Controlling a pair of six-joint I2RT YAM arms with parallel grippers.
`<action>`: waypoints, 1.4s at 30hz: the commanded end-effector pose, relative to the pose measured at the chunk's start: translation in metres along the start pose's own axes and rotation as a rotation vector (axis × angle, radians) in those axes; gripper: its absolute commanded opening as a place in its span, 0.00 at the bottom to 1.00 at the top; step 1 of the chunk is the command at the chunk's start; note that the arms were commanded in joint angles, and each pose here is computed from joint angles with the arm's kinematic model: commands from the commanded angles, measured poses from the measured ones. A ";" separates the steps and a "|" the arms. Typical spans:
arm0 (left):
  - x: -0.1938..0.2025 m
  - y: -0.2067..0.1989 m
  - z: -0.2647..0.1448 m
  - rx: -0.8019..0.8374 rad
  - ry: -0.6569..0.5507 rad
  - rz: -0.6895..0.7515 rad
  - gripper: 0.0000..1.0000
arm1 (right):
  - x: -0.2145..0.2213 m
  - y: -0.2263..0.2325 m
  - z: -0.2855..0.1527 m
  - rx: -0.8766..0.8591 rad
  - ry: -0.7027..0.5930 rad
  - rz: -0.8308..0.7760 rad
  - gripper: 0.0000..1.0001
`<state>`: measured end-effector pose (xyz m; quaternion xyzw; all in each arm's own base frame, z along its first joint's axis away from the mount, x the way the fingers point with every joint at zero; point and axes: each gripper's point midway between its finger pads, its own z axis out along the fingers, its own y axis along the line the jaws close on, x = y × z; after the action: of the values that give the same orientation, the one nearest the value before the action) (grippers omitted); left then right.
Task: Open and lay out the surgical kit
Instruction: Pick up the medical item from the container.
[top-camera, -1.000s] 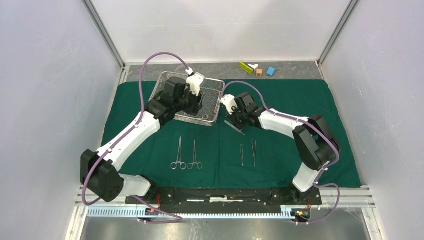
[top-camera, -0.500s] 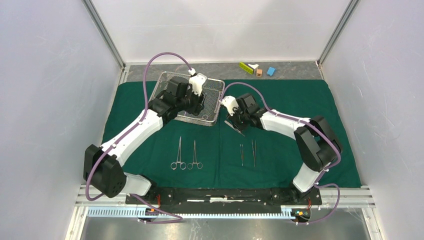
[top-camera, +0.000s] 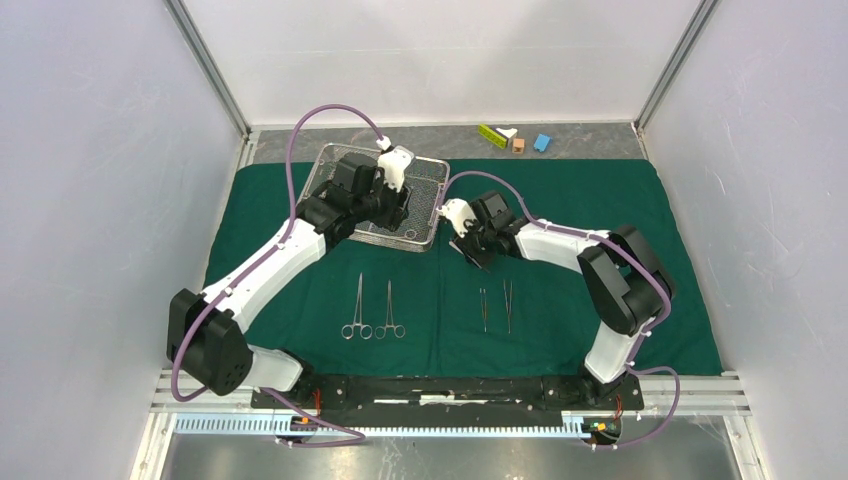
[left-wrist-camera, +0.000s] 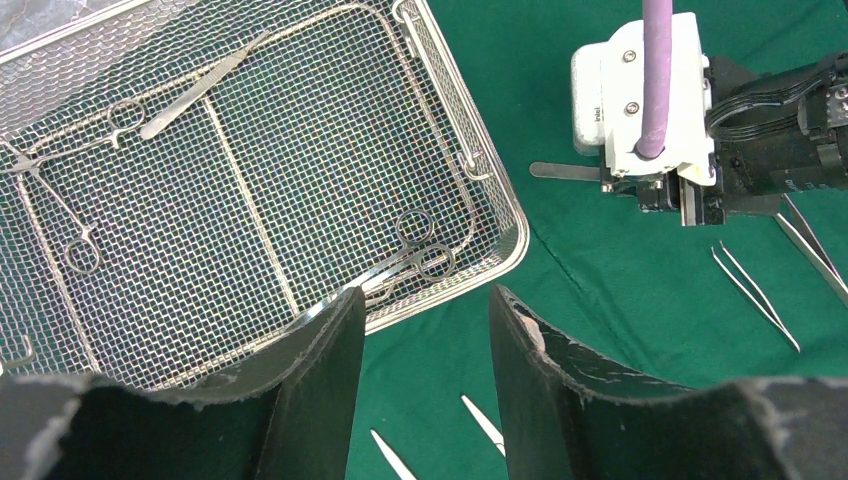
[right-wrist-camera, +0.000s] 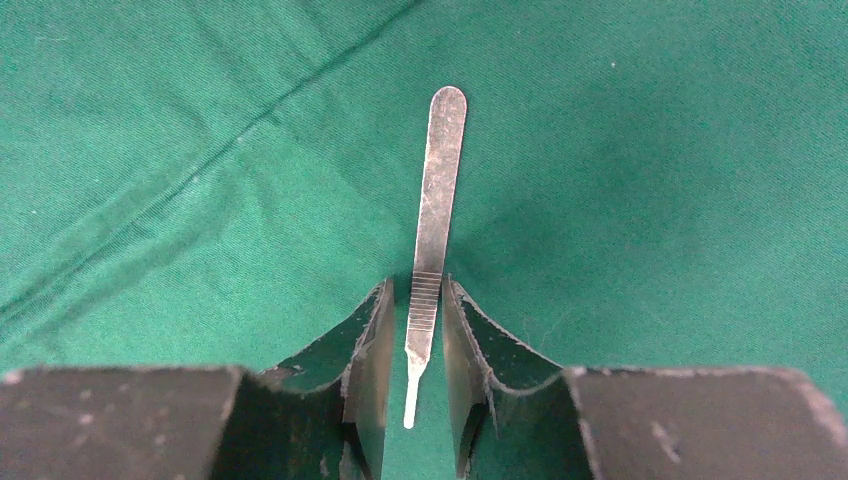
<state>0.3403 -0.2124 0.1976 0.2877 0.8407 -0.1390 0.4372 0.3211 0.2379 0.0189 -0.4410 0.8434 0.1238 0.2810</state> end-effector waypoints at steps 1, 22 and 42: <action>-0.013 -0.002 -0.004 0.019 -0.055 0.005 0.56 | 0.007 0.000 0.006 -0.015 0.017 -0.012 0.31; -0.015 -0.001 -0.005 0.013 -0.053 0.013 0.57 | -0.010 -0.012 -0.009 0.011 -0.033 -0.004 0.00; -0.013 -0.009 0.006 0.075 -0.049 0.030 0.57 | -0.022 -0.004 -0.035 -0.023 -0.117 -0.034 0.01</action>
<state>0.3380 -0.2185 0.1959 0.2960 0.8372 -0.1570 0.4322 0.3224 0.2332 0.0525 -0.4413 0.8278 0.1474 0.3135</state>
